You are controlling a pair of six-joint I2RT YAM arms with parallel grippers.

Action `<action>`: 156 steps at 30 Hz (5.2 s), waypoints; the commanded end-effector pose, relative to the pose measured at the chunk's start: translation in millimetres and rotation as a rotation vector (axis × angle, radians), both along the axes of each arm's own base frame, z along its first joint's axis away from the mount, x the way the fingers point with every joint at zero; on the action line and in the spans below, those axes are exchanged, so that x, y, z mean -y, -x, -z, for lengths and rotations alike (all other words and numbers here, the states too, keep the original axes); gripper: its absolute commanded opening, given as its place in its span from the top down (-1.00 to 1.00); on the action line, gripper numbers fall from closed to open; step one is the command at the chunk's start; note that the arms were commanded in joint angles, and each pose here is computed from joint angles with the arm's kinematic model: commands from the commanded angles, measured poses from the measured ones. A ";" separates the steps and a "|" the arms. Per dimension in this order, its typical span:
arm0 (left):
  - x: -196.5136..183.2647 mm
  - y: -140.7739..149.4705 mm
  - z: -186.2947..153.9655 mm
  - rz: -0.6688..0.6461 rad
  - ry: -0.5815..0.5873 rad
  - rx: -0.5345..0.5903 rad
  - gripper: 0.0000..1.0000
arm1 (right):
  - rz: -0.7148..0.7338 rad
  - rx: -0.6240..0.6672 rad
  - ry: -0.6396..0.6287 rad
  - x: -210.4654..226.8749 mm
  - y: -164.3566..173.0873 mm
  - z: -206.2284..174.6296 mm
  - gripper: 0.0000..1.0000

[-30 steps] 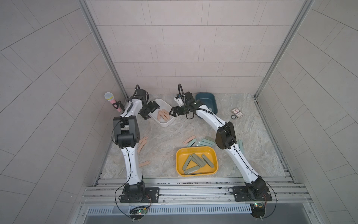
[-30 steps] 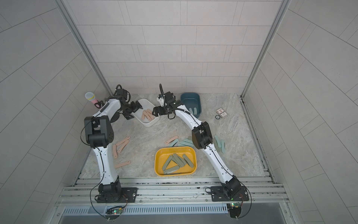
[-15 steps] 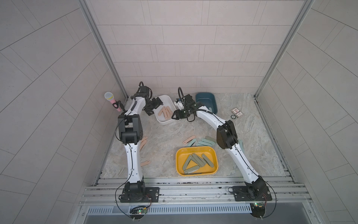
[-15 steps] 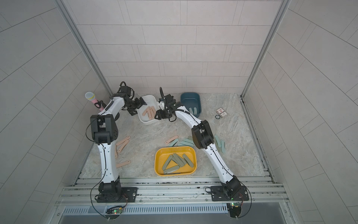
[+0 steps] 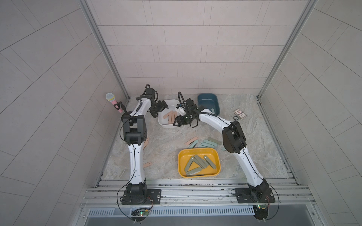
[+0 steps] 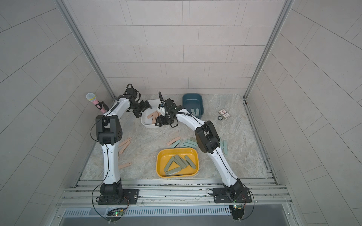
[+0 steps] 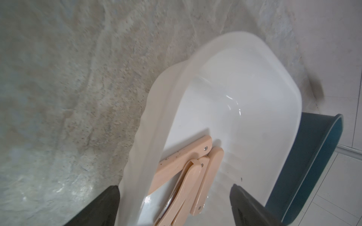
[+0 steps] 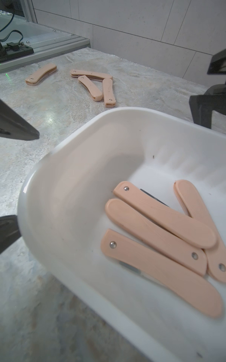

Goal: Place the fruit knives into the storage box by color
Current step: Adjust the storage box at the center of the board, then pick up the fruit knife from the center of the board.

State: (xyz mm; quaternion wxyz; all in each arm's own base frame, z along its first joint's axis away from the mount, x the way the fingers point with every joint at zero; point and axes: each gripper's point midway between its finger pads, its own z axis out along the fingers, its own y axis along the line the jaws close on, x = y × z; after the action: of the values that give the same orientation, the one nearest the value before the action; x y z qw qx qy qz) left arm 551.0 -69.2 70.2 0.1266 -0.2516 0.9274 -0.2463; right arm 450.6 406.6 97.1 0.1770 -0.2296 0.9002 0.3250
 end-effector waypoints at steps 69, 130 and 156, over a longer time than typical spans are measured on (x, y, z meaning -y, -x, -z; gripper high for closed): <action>86.0 205.6 -26.0 0.419 -0.036 -0.020 -1.00 | 0.706 -0.297 0.502 331.0 167.3 75.9 -0.45; 100.3 219.8 -38.0 0.416 0.042 0.024 -1.00 | 0.587 -0.148 0.386 315.4 53.6 72.3 -0.64; 102.9 227.8 -40.2 0.441 0.064 0.034 -1.00 | 0.527 -0.129 0.687 317.8 133.2 78.6 -0.06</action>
State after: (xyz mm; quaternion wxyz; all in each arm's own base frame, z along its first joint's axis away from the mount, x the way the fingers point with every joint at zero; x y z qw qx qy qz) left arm 327.8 -170.9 104.9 0.0706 -0.0541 0.9503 -0.2983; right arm 321.9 105.4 23.5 0.1253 -0.0251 0.9917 0.0140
